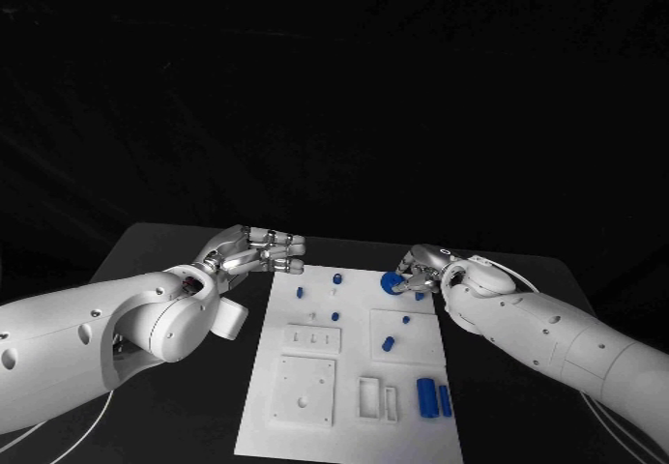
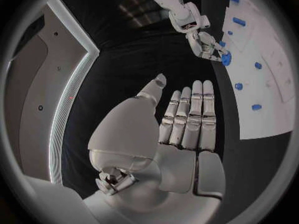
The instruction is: Assemble the parts on the task board
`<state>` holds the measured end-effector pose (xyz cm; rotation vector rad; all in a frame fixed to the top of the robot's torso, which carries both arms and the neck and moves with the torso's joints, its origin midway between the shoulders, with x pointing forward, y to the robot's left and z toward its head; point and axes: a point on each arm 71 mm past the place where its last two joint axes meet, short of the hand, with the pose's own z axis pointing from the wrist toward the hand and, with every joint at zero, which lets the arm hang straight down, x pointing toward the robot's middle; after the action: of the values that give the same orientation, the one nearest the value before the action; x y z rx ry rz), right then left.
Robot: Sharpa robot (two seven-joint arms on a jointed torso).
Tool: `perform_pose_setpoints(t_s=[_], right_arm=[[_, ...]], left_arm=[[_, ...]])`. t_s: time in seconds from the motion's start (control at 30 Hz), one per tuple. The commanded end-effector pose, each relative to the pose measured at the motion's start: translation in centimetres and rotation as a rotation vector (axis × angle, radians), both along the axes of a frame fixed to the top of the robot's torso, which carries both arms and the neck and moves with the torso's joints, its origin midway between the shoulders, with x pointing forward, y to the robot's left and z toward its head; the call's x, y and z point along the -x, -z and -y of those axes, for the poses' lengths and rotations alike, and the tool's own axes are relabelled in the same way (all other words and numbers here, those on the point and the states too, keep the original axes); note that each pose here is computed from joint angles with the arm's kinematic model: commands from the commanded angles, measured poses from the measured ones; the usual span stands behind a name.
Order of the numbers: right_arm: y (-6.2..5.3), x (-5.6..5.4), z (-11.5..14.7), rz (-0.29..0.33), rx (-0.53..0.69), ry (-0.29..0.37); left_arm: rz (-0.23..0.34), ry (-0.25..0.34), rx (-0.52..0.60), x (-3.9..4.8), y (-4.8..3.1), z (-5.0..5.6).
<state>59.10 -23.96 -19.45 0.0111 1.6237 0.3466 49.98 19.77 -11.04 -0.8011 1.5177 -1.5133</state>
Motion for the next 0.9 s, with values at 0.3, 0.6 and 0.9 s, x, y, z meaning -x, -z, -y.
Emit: perform_pose_setpoints(t_s=[0.3,0.6,0.9], right_arm=[[-0.5,0.2,-1.3,0.058,0.101,-0.026],[-1.7,0.9,-3.1,0.167,0.146,-0.064],[-3.5,2.3,-5.5,0.277,0.136,-0.108]], left_arm=[[-0.002,0.022,0.004,0.11,-0.07,0.3],[-0.002,0.021,0.004,0.12,-0.07,0.3],[-0.002,0.017,0.003,0.12,-0.08,0.2]])
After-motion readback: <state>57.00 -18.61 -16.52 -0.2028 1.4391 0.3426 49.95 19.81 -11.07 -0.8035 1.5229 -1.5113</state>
